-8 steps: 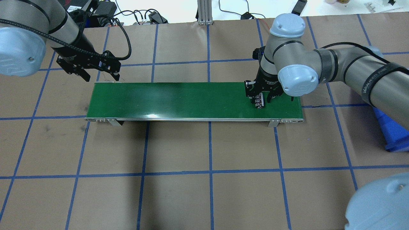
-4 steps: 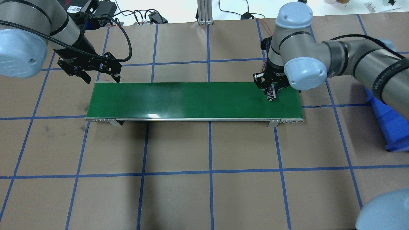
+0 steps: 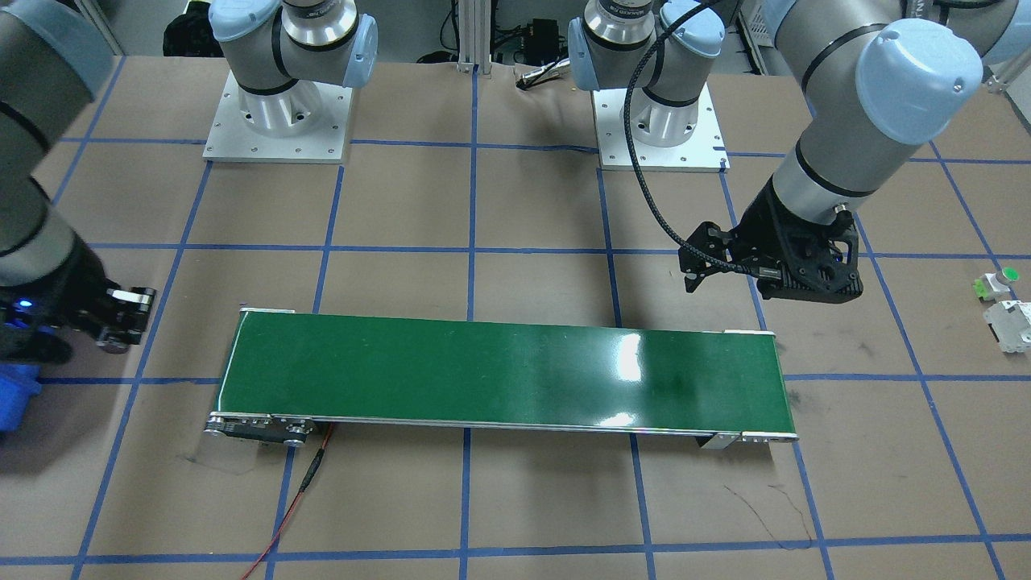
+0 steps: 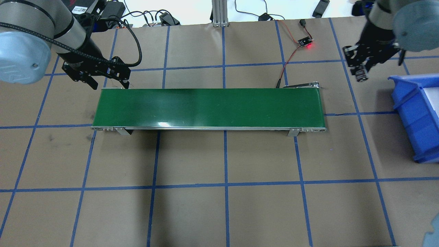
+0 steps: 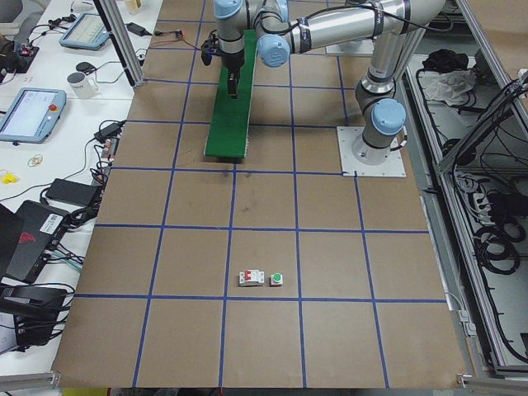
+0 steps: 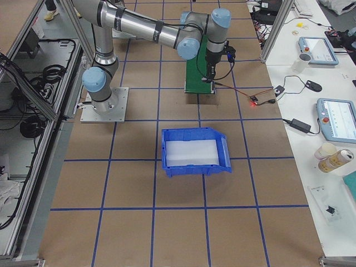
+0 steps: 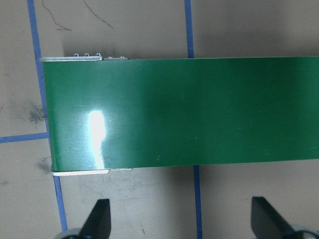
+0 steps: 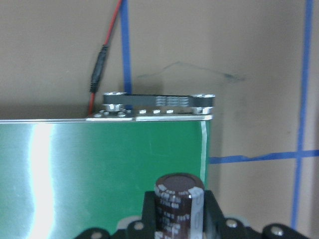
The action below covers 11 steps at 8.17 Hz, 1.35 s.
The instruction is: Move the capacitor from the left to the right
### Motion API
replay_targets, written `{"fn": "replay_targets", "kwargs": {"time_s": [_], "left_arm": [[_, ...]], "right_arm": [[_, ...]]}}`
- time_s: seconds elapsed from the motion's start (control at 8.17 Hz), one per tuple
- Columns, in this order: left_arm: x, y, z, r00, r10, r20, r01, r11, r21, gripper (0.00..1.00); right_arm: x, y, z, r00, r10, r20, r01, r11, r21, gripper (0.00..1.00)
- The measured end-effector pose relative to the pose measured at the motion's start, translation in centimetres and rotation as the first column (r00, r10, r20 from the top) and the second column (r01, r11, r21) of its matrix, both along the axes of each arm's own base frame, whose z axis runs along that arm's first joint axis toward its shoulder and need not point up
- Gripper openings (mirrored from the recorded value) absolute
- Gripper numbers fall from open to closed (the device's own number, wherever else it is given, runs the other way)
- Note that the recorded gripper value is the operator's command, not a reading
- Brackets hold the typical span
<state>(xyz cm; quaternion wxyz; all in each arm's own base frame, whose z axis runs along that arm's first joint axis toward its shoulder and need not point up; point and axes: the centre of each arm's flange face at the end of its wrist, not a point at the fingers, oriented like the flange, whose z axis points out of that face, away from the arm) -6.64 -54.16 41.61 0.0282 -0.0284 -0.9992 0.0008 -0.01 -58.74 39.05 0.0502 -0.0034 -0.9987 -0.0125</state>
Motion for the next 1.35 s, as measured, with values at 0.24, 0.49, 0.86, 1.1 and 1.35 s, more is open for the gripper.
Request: {"fn": "replay_targets", "kwargs": {"time_s": [0.24, 0.49, 0.86, 1.1, 1.35], "left_arm": [[0.0, 0.0, 0.0, 1.000, 0.002, 0.000, -0.002, 1.000, 0.000, 1.00], [0.0, 0.0, 0.0, 1.000, 0.003, 0.000, -0.003, 1.000, 0.001, 1.00], [0.0, 0.0, 0.0, 1.000, -0.001, 0.001, 0.001, 1.000, 0.000, 1.00], [0.0, 0.0, 0.0, 1.000, -0.006, 0.001, 0.006, 1.000, 0.000, 1.00], [0.0, 0.0, 0.0, 1.000, -0.005, 0.001, 0.005, 1.000, 0.000, 1.00]], "right_arm": [[-10.5, 0.7, 1.0, 0.996, 0.091, -0.018, -0.091, 0.995, 0.030, 0.00], [-21.2, 1.5, -1.2, 0.983, 0.182, -0.025, -0.181, 0.983, 0.034, 0.00], [-30.4, 1.8, -9.1, 0.966, 0.257, 0.016, -0.257, 0.965, 0.042, 0.00], [-31.7, 2.4, -12.5, 0.964, 0.262, 0.031, -0.264, 0.961, 0.079, 0.98], [-31.9, 2.7, -12.4, 0.966, 0.258, 0.020, -0.258, 0.963, 0.078, 1.00]]}}
